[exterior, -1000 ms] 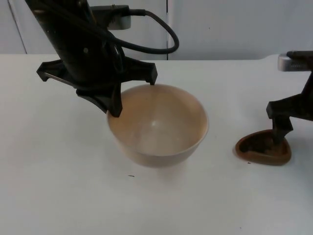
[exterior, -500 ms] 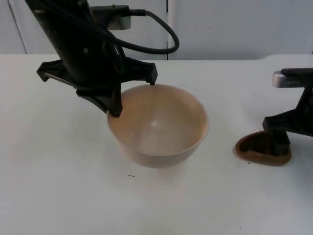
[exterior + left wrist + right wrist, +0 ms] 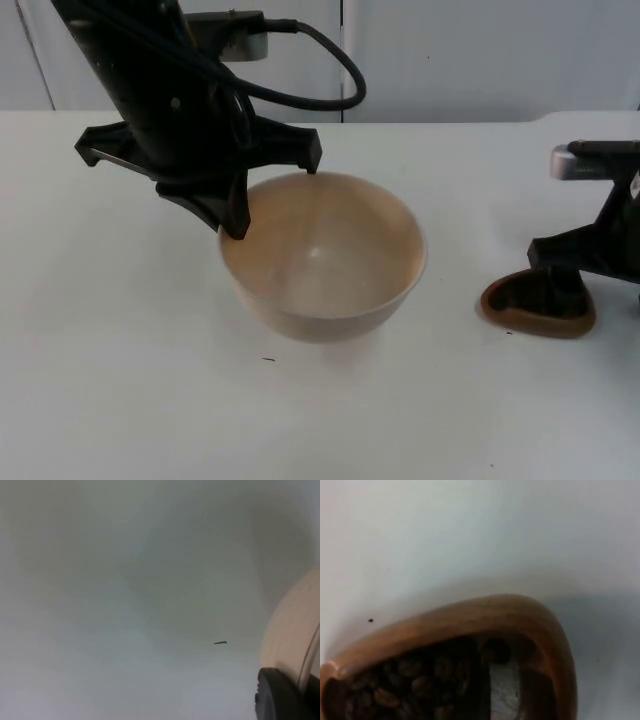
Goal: Pick up the bowl with the left hand and pour the coffee beans from the cup into the bowl with the right hand.
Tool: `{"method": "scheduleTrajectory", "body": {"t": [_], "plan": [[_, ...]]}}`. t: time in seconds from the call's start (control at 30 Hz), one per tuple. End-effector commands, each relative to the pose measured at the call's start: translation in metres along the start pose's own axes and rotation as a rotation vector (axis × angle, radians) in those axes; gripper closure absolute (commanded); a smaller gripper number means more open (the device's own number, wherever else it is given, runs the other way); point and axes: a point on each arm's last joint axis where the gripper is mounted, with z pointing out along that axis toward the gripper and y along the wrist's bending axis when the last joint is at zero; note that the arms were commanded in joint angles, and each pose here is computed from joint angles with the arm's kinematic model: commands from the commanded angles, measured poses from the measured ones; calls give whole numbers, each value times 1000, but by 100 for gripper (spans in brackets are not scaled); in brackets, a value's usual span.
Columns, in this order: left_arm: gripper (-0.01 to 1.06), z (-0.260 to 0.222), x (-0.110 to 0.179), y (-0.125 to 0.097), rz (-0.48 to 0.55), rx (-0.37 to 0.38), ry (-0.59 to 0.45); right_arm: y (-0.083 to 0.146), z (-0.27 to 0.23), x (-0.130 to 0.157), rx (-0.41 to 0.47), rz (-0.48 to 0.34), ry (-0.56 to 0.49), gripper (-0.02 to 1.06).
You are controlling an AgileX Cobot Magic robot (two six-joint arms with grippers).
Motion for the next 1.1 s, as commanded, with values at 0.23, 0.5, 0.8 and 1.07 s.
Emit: {"method": "scheduleTrajectory", "body": {"t": [0.23,0.5,0.8,1.07], "plan": [[105,-3,-1,-3,9,4,-14,-1,3,0,-2,-1,1,31],[105,-3,-1,-3,9,4,-12,-1,3,-1,-4,-1,-3,43],[105,-3,-1,-3,9,4,-12,-1,3,-1,-5,-1,-7,50],[105,-3,-1,-3,13,4,-12,-1,3,-1,-5,-1,-9,57]]}}
